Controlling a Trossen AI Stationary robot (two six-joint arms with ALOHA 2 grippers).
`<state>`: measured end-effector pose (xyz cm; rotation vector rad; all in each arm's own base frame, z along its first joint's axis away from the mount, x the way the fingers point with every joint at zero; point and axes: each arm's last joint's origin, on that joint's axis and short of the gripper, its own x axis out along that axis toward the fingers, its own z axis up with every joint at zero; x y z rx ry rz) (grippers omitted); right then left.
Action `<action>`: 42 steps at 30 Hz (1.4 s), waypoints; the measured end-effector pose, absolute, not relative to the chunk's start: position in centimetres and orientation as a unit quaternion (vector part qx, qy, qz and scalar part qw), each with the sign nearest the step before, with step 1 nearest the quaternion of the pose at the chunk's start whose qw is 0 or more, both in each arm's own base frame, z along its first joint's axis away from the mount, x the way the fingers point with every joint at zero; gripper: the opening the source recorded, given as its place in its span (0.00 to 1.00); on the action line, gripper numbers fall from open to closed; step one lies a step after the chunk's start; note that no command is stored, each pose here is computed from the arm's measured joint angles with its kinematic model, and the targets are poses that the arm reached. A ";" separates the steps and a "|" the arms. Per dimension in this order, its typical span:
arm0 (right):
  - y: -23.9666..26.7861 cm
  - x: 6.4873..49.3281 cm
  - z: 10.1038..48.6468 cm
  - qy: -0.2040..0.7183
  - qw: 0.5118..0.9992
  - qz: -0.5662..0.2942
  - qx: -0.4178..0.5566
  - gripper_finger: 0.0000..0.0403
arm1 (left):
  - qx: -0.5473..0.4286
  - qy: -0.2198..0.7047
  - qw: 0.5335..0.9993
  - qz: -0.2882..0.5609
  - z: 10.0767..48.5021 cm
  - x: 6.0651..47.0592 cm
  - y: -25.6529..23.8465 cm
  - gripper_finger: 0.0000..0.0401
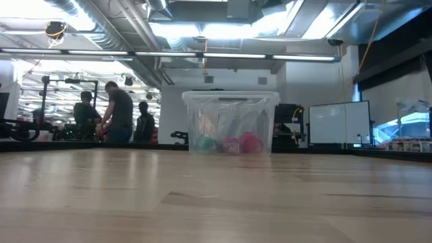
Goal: Roll bandage
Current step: Roll the green bandage
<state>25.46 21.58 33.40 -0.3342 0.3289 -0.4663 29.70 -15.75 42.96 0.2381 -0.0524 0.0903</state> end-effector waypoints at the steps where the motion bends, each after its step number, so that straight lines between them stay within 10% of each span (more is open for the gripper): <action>1: 21.4 25.7 33.6 0.169 0.946 -0.220 -0.168 0.25 | 0.116 -0.021 0.992 0.048 42.9 29.8 -15.5 0.04; 13: 23.4 22.4 39.7 0.148 0.961 -0.160 -0.172 0.61 | 0.125 -0.010 0.992 0.032 42.6 29.4 -16.4 0.04; 42: 23.2 23.4 28.1 0.188 0.963 -0.153 -0.116 0.64 | 0.143 0.002 0.988 -0.051 42.1 29.3 -17.0 0.04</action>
